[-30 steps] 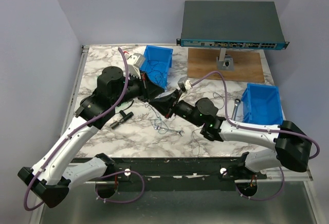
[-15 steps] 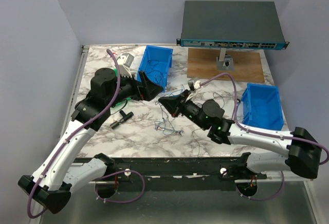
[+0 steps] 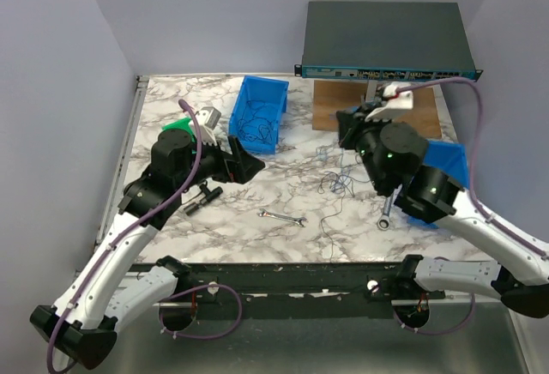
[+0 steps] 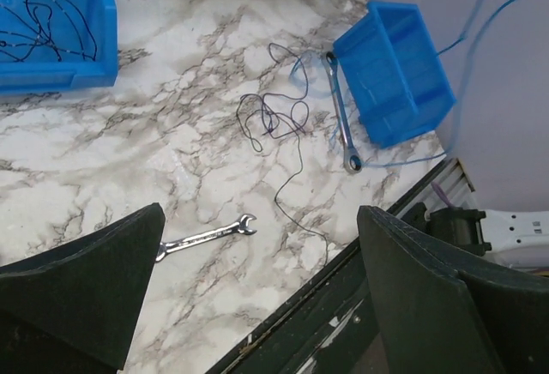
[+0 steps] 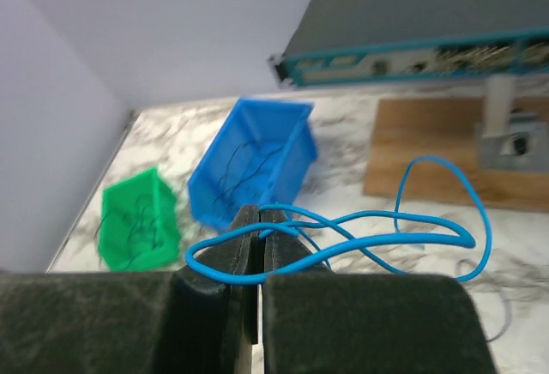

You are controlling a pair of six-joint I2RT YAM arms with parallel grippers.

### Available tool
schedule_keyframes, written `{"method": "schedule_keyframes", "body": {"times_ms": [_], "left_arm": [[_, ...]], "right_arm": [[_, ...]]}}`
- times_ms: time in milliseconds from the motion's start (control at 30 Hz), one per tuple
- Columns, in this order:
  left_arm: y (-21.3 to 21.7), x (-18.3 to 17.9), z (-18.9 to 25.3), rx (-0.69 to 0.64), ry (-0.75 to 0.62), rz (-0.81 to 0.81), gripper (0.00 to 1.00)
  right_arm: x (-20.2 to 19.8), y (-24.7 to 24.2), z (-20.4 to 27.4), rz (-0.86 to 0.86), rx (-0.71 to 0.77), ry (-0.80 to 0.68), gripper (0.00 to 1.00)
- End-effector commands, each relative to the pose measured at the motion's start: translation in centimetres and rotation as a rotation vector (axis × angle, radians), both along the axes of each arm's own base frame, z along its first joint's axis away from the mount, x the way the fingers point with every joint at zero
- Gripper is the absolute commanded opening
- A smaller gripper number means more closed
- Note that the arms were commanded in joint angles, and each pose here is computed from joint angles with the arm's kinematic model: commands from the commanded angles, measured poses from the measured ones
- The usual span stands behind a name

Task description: Untangle the cables

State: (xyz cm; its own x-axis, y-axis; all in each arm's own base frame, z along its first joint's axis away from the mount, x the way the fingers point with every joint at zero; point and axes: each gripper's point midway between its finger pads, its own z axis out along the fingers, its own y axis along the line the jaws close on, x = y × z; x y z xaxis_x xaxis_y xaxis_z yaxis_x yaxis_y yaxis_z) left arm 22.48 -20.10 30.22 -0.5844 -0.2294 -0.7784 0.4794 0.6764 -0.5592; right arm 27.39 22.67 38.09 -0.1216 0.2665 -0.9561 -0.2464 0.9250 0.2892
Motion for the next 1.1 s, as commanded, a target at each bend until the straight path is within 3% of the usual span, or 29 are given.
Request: {"method": "schedule_keyframes", "body": {"times_ms": [0, 200, 333, 600, 767, 933, 1067], "left_arm": [[0.0, -0.5, -1.9, 0.029, 0.001, -0.037, 0.99], [-1.1, -1.2, -6.1, -0.05, 0.067, -0.064, 0.98], [-2.1, -1.8, -7.7, -0.07, 0.092, -0.089, 0.99], [-4.6, -3.4, -8.7, -0.032, 0.054, -0.169, 0.99], [-5.1, -2.9, -11.6, 0.025, 0.048, -0.144, 0.98], [-5.4, -2.4, -13.7, 0.068, -0.027, -0.141, 0.98], [-6.0, -2.5, -14.5, 0.069, -0.106, -0.176, 0.98]], "right_arm": [[0.1, -8.1, 3.6, -0.272, -0.186, -0.026, 0.01], [0.3, -14.3, 8.4, -0.536, -0.274, -0.065, 0.01], [1.1, -17.5, 8.9, -0.689, -0.372, -0.04, 0.01], [1.3, -24.5, 7.9, -0.939, -0.385, 0.009, 0.01], [3.0, -27.5, 5.4, -1.016, -0.449, 0.07, 0.01], [4.0, -32.9, 2.1, -1.12, -0.465, 0.168, 0.01], [4.3, -33.6, -0.1, -1.141, -0.416, 0.19, 0.01]]}}
